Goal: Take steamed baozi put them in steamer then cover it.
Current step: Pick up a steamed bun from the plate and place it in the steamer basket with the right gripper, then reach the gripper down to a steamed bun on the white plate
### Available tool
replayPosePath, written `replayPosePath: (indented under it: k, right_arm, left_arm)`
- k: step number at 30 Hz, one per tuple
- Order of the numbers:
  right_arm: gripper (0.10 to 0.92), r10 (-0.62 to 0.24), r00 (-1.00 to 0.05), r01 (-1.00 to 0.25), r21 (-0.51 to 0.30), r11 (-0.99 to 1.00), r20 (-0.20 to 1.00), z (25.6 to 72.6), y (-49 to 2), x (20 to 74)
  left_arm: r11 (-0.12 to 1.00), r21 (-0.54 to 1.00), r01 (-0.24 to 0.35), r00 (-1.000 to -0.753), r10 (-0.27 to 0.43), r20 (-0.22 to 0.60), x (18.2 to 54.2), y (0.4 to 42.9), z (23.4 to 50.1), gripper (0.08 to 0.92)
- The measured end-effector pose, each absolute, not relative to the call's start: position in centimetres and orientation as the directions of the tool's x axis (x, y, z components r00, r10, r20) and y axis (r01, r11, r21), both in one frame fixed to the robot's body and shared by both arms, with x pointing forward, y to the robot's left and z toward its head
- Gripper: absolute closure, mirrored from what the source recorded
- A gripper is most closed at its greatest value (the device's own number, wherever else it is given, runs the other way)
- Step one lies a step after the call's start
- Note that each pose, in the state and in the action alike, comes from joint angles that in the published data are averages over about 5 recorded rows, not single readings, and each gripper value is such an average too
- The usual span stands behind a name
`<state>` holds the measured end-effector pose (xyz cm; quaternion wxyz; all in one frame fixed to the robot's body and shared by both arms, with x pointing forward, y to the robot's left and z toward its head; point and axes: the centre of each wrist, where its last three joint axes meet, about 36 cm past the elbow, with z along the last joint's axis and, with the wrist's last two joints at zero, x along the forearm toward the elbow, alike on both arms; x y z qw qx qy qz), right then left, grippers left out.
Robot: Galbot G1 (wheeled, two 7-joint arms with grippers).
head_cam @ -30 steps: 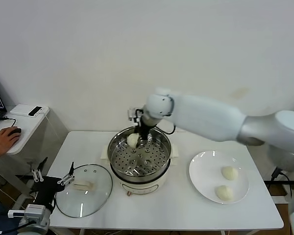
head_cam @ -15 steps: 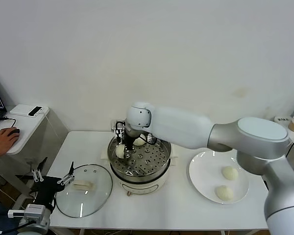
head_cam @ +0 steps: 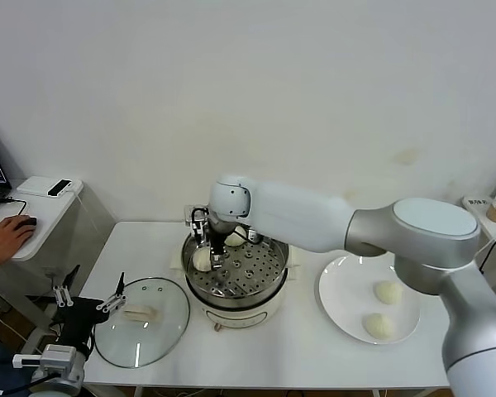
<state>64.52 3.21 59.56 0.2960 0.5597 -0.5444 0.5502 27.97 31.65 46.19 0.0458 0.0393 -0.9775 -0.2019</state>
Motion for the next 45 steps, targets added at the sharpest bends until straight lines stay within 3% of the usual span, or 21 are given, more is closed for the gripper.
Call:
replayPosePath:
  k: [9,21,35,45]
  right_arm:
    - [0.199,-0.249,-0.228,-0.91,-0.297,-0.29,0.941,64.6,-2.8,64.5]
    - [0.2,-0.22,-0.241,-0.917,-0.296,-0.269,0.945,67.0,-16.8,61.4]
    - [0.2,-0.145,-0.235,-0.947,-0.26,-0.188,0.961,61.2,-31.4,55.6]
    - [0.2,-0.09,-0.192,-0.967,-0.204,-0.149,0.977,55.3,-36.2,52.3]
  left_arm:
    - [0.917,0.396,-0.051,-0.994,-0.085,0.069,28.1,31.6,46.5,0.177]
    - [0.918,0.396,-0.021,-0.995,-0.058,0.084,28.2,31.1,46.0,0.177]
    - [0.916,0.4,-0.001,-0.993,-0.047,0.106,28.4,31.0,44.8,0.177]
    - [0.913,0.409,0.008,-0.992,-0.044,0.117,28.4,30.7,44.5,0.177]
